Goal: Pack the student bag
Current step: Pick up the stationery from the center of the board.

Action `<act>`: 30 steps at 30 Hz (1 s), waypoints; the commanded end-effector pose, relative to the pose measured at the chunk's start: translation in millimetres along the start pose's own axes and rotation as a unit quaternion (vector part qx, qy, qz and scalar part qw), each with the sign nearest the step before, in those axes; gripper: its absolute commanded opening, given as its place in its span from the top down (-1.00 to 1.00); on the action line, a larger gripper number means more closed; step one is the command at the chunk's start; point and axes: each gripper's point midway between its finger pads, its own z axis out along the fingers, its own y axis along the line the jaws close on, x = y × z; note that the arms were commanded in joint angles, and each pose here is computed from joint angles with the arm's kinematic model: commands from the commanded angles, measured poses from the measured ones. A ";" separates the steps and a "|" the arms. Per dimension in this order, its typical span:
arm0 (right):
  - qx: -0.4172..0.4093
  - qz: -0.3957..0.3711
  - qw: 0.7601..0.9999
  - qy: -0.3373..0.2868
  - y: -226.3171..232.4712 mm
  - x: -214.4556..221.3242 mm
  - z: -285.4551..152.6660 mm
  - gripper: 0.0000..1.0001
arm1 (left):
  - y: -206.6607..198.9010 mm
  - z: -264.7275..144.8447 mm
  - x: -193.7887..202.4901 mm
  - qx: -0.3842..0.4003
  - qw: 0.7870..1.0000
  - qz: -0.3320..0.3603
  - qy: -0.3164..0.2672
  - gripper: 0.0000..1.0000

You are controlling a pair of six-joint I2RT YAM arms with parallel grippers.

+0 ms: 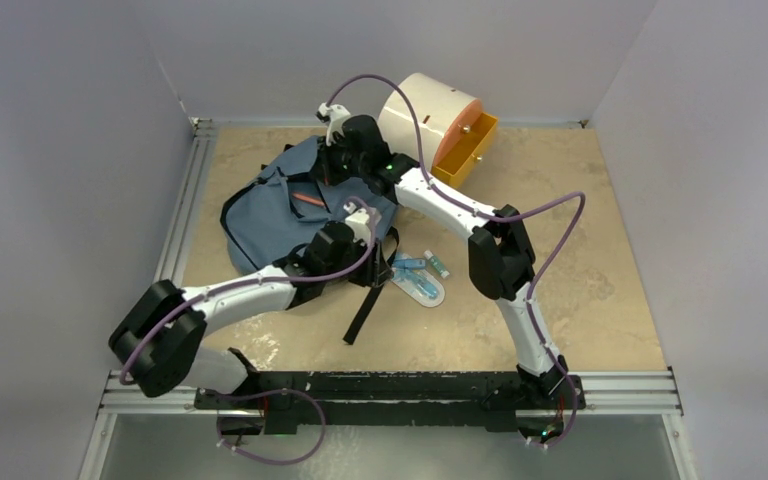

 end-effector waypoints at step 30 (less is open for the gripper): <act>-0.030 -0.039 0.998 -0.032 2.2 -37.9 -11.4 1.00 | -64.7 97.8 -32.3 0.052 0.964 0.258 -0.046 0.09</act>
